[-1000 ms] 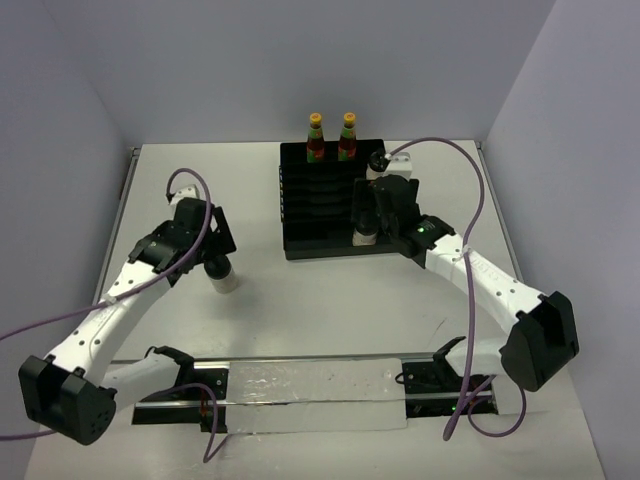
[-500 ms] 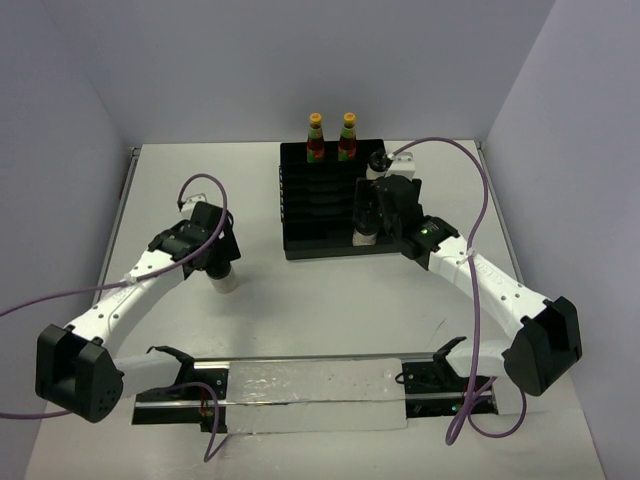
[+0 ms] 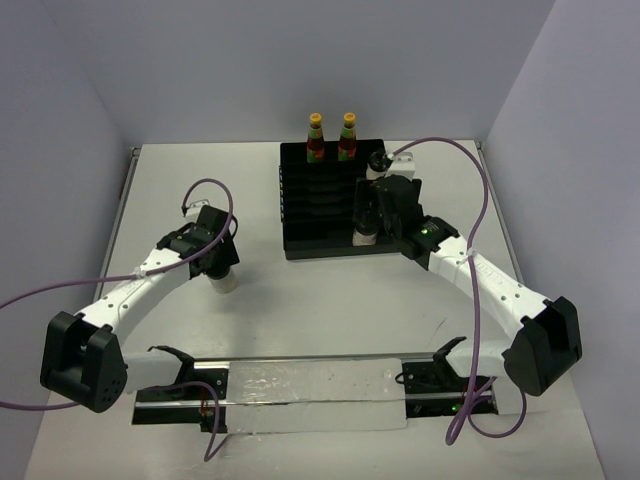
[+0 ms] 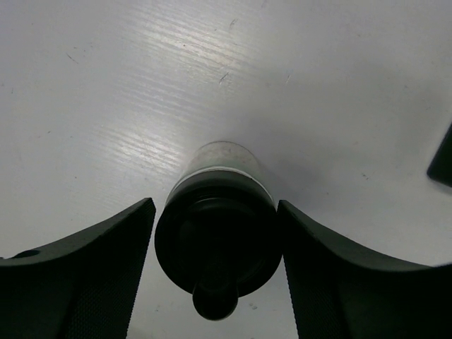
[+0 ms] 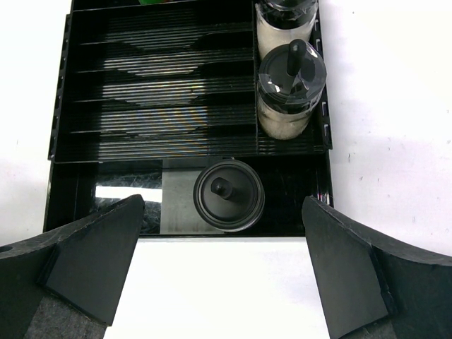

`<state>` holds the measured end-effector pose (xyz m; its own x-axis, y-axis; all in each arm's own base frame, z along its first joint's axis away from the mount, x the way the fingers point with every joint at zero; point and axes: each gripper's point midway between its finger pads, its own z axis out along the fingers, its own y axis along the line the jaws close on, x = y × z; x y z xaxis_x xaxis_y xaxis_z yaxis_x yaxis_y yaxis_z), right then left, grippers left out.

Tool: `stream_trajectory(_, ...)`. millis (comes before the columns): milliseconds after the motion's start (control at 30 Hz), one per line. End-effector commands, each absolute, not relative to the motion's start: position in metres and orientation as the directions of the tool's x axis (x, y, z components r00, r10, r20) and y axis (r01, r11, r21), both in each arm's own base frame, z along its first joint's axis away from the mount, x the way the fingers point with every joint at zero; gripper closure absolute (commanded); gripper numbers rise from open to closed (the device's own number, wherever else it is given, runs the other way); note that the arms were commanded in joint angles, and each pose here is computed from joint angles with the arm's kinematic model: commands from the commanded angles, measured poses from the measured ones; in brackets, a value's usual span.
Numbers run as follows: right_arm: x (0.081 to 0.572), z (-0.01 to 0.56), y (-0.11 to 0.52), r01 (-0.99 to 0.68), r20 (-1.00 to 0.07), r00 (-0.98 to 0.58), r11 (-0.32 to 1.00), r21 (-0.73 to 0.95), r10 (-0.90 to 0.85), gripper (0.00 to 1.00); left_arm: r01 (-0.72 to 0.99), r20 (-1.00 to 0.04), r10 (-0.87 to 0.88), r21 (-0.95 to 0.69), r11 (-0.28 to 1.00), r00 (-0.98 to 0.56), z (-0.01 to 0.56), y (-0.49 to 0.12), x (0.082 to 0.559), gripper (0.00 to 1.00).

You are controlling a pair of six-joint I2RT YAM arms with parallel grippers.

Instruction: Organize the condiment bottles

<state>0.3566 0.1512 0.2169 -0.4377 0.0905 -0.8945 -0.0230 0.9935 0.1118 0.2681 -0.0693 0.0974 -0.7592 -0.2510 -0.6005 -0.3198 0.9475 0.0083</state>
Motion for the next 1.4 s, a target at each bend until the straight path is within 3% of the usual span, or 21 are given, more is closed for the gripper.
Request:
stream_trajectory(0, 0.358, 0.242, 0.148, -0.02, -0.914, -0.385, 0.99, 0.142, 0.124, 0.0, -0.317, -0.623, -0.264, -0.026, 0.948, -0.737, 0.101, -0.076, 0.277, 0.3)
stream_trajectory(267, 0.357, 0.242, 0.148, -0.017, -0.914, -0.386, 0.989, 0.144, 0.126, 0.0, -0.304, -0.657, -0.263, -0.054, 0.951, -0.707, 0.123, -0.078, 0.285, 0.77)
stream_trajectory(367, 0.355, 0.246, 0.146, -0.019, -0.916, -0.379, 0.989, 0.146, 0.128, 0.0, -0.287, -0.684, -0.244, -0.053, 0.957, -0.688, 0.145, -0.077, 0.289, 0.89)
stream_trajectory(700, 0.344, 0.271, 0.137, -0.016, -0.93, -0.334, 0.985, 0.172, 0.157, 0.0, -0.11, -0.775, -0.199, -0.166, 0.98, -0.599, 0.242, -0.124, 0.316, 0.9)
stream_trajectory(1367, 0.327, 0.276, 0.107, 0.065, -0.944, -0.307, 0.992, 0.106, 0.121, 0.0, 0.152, -0.771, -0.075, -0.219, 0.964, -0.632, 0.232, -0.299, 0.361, 0.9)
